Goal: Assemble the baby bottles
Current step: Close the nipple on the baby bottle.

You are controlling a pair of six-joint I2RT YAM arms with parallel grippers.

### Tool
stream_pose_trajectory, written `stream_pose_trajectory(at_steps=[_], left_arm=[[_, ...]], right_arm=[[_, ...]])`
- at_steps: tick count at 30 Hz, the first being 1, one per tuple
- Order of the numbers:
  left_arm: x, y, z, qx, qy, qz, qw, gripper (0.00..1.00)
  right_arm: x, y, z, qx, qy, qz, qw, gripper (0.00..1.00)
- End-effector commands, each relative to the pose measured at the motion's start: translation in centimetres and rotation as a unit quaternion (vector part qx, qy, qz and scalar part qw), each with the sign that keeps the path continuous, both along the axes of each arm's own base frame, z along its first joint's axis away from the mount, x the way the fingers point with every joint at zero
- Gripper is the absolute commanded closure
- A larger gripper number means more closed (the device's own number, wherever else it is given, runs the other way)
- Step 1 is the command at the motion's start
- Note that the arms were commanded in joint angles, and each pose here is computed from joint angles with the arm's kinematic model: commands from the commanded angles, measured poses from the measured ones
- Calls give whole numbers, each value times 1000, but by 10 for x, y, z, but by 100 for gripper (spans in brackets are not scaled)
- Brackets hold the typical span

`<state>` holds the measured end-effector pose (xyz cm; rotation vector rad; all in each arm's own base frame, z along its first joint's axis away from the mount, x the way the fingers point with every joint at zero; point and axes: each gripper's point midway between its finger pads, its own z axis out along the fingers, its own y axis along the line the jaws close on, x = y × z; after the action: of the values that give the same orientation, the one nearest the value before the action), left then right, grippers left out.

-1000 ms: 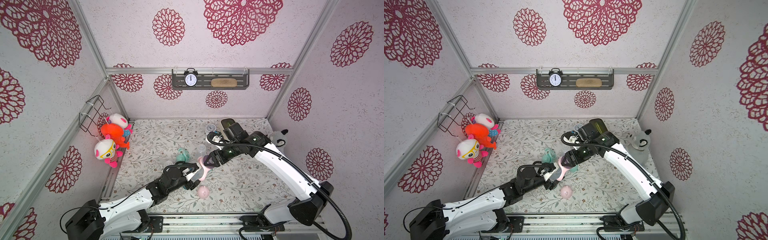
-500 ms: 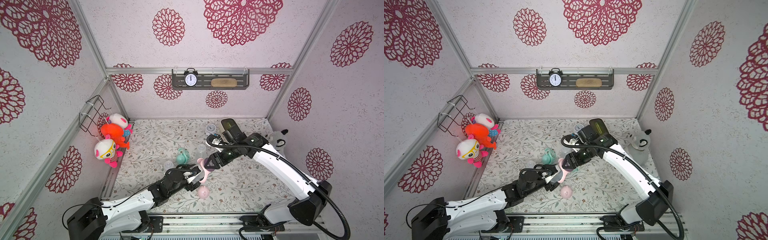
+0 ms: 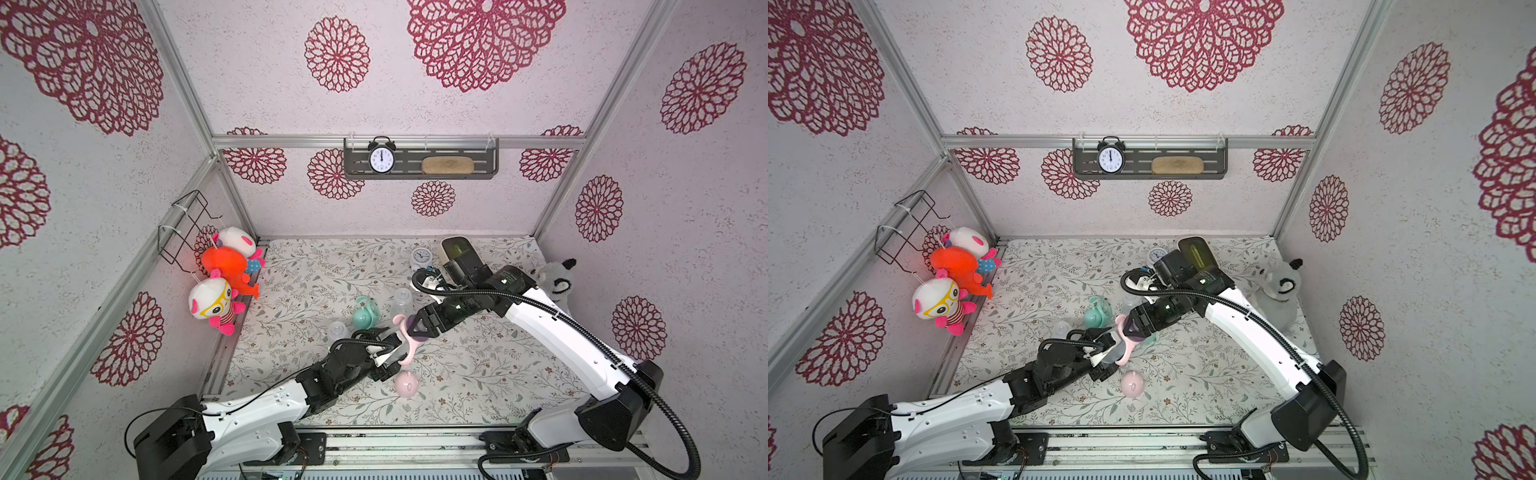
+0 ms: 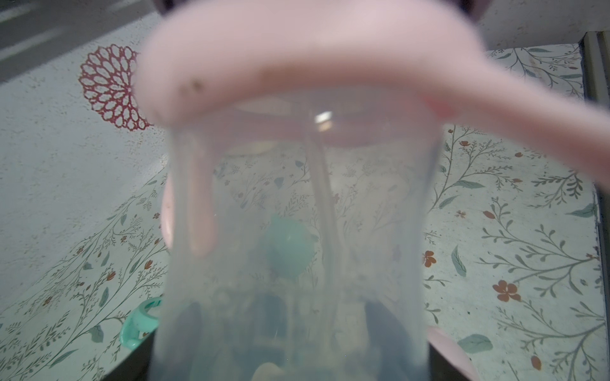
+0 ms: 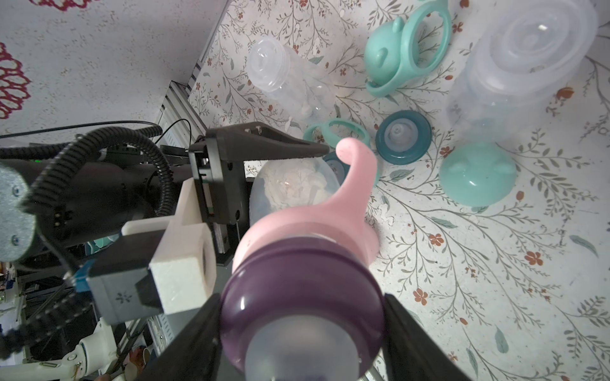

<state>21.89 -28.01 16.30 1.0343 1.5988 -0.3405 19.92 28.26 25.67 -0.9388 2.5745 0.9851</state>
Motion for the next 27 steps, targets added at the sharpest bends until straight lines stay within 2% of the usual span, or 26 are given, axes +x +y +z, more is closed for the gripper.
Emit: stream_pose_trajectory(at_steps=[1,5,10,16,21,25,27], left_arm=[[-5,-7,43,-68,-27,-16,997,100],[-9,0,55,-89,-34,-11,995,100],[-3,4,61,-89,-40,9,995,100],[10,1,62,-95,-59,37,993,100],[14,-4,62,-88,-72,38,993,100],[13,-7,60,-76,-74,33,994,100],[13,-7,58,-73,-72,33,994,100]], right_arm=[[-8,-6,13,6,-39,25,999,52],[-11,-3,15,19,-44,34,998,52],[-13,7,10,27,-16,26,999,52],[-13,20,-2,28,62,-41,997,52],[-11,30,2,44,143,-139,979,53],[-1,28,5,43,208,-221,952,53],[4,29,6,40,226,-244,942,49]])
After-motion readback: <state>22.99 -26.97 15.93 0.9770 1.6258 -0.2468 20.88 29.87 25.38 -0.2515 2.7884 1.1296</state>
